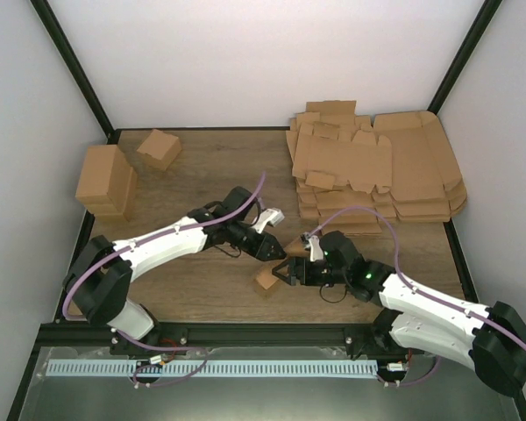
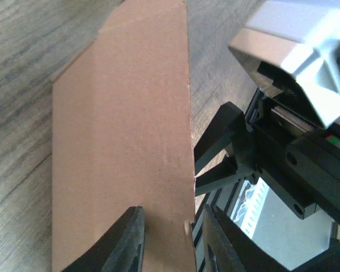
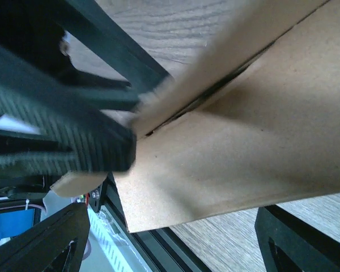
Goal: Fold the paper box
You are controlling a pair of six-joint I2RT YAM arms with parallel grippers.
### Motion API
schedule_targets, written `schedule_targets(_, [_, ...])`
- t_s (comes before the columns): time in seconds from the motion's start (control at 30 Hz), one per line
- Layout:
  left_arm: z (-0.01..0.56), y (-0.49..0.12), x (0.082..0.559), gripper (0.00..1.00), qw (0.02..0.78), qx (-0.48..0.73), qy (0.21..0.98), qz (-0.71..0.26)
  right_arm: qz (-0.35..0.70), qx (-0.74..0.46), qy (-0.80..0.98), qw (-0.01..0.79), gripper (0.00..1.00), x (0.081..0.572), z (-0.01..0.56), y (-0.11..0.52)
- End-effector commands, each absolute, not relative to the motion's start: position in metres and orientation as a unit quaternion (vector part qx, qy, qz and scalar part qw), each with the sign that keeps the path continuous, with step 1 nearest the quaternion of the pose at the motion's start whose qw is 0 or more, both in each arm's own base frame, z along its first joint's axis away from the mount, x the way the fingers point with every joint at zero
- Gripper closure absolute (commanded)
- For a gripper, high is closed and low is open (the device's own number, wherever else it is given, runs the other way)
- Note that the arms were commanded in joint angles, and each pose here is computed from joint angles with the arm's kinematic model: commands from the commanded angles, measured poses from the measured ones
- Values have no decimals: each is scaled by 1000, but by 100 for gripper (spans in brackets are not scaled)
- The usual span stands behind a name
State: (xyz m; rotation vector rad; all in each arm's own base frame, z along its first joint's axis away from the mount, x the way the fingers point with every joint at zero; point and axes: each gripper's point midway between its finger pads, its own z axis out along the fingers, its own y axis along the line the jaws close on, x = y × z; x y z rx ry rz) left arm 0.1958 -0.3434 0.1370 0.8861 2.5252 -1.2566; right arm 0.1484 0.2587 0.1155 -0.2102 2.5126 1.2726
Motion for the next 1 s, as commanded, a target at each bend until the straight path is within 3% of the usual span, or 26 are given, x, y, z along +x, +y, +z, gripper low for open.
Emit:
schedule_targets(0.0, [134,-343,190,58,85,311,853,-410,470,-85,856,196,16,159,140,269])
schedule_targets(0.07, [136,-339,197,47,102,311,862,-387,462,-85,860,200,16,158,140,264])
schedule_targets(0.2, [141,-337,204,35,115,320,865,-368,440,-78,870,208,16,157,139,253])
schedule_targets(0.47, [149,-339,209,30,128,315,866,-366,371,-61,895,239,14,162,144,223])
schedule_targets(0.57, [151,-342,208,12,134,309,869,-362,335,-61,901,268,13,177,159,212])
schedule_targets(0.63, [147,-346,206,11,137,312,877,-337,322,-59,903,278,13,190,165,205])
schedule_targets(0.8, [126,-344,211,19,137,286,904,-287,330,-40,894,299,15,227,177,184])
schedule_targets(0.97, [125,-356,204,13,149,295,902,-276,322,-26,888,327,15,260,185,164])
